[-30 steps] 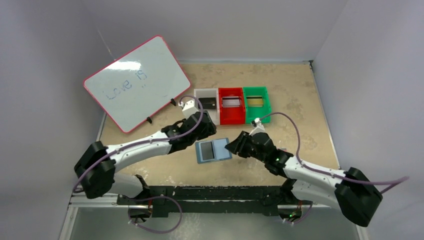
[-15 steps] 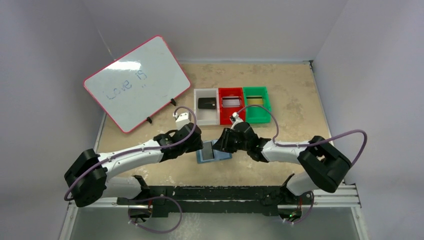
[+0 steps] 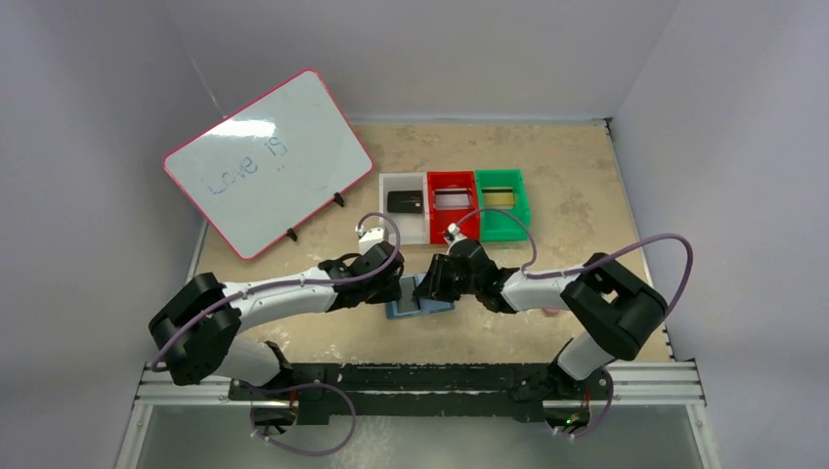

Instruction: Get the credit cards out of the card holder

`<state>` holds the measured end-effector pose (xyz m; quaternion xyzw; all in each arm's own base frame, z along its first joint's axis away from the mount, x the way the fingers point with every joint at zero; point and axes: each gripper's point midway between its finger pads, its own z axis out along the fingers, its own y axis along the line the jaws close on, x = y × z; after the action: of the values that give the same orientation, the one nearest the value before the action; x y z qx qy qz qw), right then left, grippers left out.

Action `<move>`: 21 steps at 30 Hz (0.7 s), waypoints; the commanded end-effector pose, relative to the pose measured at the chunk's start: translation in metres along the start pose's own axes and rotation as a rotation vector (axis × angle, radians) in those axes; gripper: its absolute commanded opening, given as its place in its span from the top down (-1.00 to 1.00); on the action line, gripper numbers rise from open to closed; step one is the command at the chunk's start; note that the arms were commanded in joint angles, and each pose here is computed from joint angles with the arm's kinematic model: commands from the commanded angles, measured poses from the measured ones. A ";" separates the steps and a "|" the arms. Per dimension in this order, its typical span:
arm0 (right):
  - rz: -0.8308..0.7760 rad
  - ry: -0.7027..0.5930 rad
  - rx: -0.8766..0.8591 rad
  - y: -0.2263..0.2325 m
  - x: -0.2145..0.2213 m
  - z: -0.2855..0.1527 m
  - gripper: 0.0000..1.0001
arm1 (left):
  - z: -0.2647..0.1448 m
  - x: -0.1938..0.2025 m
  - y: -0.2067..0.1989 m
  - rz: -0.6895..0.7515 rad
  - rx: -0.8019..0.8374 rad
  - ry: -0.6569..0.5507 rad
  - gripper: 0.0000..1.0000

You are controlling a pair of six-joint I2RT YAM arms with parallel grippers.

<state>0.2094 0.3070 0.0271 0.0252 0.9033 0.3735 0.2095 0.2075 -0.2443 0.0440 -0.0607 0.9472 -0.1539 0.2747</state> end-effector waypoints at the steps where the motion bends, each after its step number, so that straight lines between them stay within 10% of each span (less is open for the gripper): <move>1: -0.020 0.005 -0.048 0.015 -0.007 0.005 0.43 | 0.002 -0.003 -0.017 0.041 0.051 0.009 0.30; 21: 0.053 0.006 -0.125 0.022 -0.001 0.008 0.91 | 0.018 0.023 0.009 0.118 -0.059 0.055 0.93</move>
<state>0.2099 0.3170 0.0216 0.0306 0.8968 0.3967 0.1937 0.1980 -0.2450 0.0216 -0.0142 0.9591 -0.1262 0.2531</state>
